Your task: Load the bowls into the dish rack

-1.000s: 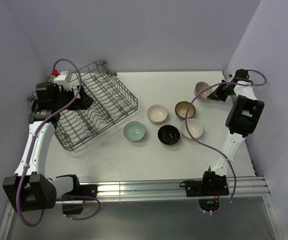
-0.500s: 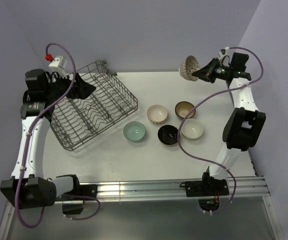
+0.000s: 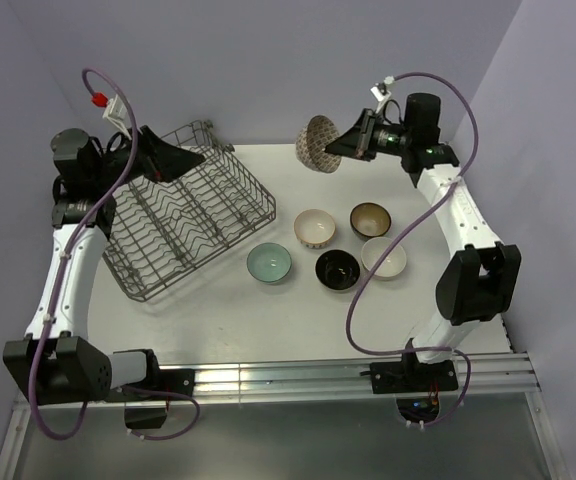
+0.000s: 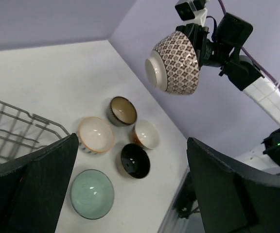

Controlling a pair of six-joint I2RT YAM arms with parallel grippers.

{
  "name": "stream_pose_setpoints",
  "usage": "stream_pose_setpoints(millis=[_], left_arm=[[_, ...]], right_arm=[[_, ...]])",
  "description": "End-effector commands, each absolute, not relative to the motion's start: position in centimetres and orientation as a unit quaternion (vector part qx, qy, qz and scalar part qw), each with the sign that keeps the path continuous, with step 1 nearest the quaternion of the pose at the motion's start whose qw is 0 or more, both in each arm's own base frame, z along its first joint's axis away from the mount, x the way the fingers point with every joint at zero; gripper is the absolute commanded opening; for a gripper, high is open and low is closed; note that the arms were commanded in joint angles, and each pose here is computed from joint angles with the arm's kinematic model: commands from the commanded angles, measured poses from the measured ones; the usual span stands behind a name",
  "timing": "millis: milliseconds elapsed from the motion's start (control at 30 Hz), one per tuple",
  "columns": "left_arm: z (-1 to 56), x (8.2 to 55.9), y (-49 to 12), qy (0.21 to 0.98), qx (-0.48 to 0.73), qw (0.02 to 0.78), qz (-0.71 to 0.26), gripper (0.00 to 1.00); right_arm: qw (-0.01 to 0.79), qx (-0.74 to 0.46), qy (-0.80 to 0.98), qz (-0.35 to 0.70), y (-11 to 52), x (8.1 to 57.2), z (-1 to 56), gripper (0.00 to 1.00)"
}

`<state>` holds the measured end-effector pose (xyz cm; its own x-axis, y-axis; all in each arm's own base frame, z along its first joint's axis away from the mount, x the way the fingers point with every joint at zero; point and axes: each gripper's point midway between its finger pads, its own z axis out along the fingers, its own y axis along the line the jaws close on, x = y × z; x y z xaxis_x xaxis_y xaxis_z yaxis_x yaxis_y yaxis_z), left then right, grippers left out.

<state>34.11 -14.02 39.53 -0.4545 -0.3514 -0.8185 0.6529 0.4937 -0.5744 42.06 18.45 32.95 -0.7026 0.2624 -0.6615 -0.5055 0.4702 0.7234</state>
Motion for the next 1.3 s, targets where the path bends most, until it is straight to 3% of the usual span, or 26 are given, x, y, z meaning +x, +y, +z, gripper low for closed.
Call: stream_pose_setpoints(millis=[0, 267, 733, 1267], left_arm=[[40.1, 33.4, -16.2, 0.674, 0.106, 0.468, -0.562, 1.00], [37.9, 32.2, -22.2, 0.666, 0.065, 0.376, -0.641, 0.99], [37.7, 32.4, -25.1, 0.659, 0.046, 0.412, -0.627, 0.99], [37.7, 30.8, -26.6, 0.665, 0.070, 0.403, -0.625, 0.99]], right_arm=[[0.432, -0.150, 0.737, 0.497, 21.3, 39.7, 36.0, 0.00], [0.425, -0.192, 0.731, 0.499, 25.2, 37.3, 35.7, 0.00], [0.401, -0.200, 0.733, 0.512, 27.7, 36.4, 35.0, 0.00], [0.407, -0.195, 0.748, 0.486, 28.0, 36.6, 34.0, 0.00]])
